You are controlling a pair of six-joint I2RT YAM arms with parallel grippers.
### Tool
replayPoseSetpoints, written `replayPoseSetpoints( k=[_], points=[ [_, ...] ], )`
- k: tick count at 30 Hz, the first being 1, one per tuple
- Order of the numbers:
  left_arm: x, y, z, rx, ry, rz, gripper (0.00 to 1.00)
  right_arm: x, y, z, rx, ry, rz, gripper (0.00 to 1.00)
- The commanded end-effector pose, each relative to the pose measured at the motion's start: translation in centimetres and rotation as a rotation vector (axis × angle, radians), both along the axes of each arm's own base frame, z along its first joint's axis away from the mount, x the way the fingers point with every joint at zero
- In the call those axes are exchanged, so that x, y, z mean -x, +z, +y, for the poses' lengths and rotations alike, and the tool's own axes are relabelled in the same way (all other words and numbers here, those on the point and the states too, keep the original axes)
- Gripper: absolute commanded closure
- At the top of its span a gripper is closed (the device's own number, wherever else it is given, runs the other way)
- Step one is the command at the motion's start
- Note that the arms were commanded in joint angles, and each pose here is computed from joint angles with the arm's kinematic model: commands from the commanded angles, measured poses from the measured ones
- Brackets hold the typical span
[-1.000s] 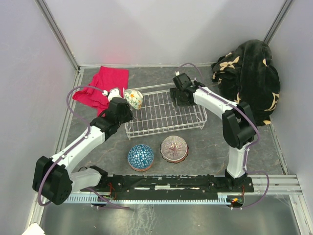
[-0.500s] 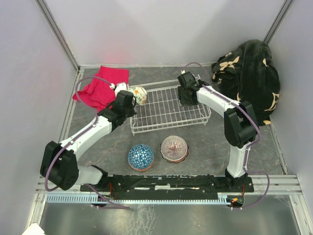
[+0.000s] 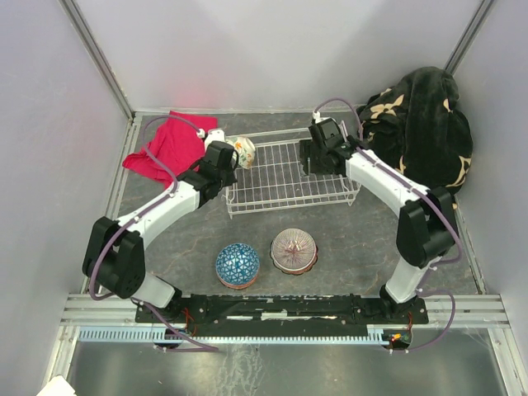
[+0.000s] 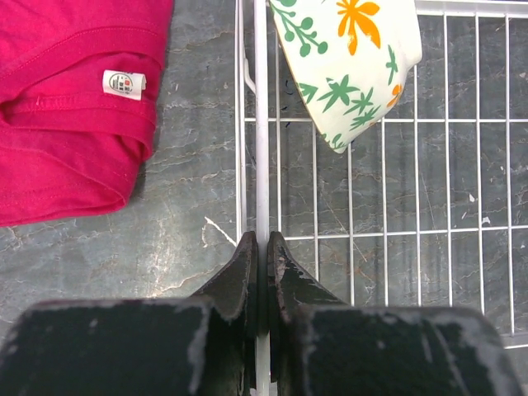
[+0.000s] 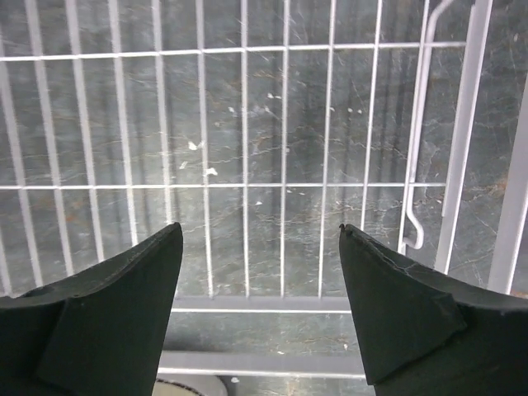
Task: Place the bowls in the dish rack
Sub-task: Adjust the dish rack at the center of the board, then adjust the bowl in the dish rack.
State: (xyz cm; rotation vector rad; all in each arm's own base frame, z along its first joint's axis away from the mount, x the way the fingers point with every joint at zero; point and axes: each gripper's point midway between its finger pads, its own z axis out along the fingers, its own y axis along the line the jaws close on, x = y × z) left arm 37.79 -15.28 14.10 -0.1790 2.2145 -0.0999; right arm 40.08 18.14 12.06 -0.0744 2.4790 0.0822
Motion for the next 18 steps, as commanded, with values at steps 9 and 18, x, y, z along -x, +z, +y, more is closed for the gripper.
replayPoseSetpoints(
  k=[9, 18],
  points=[
    [-2.2, 2.5, -1.8, 0.031, -0.029, -0.107, 0.97, -1.3, 8.4, 9.0, -0.287, 0.246, -0.250, 0.15],
    [-2.3, 1.9, -2.4, 0.032, -0.051, -0.092, 0.97, -5.1, 6.7, 14.4, -0.423, 0.386, -0.283, 0.07]
  ],
)
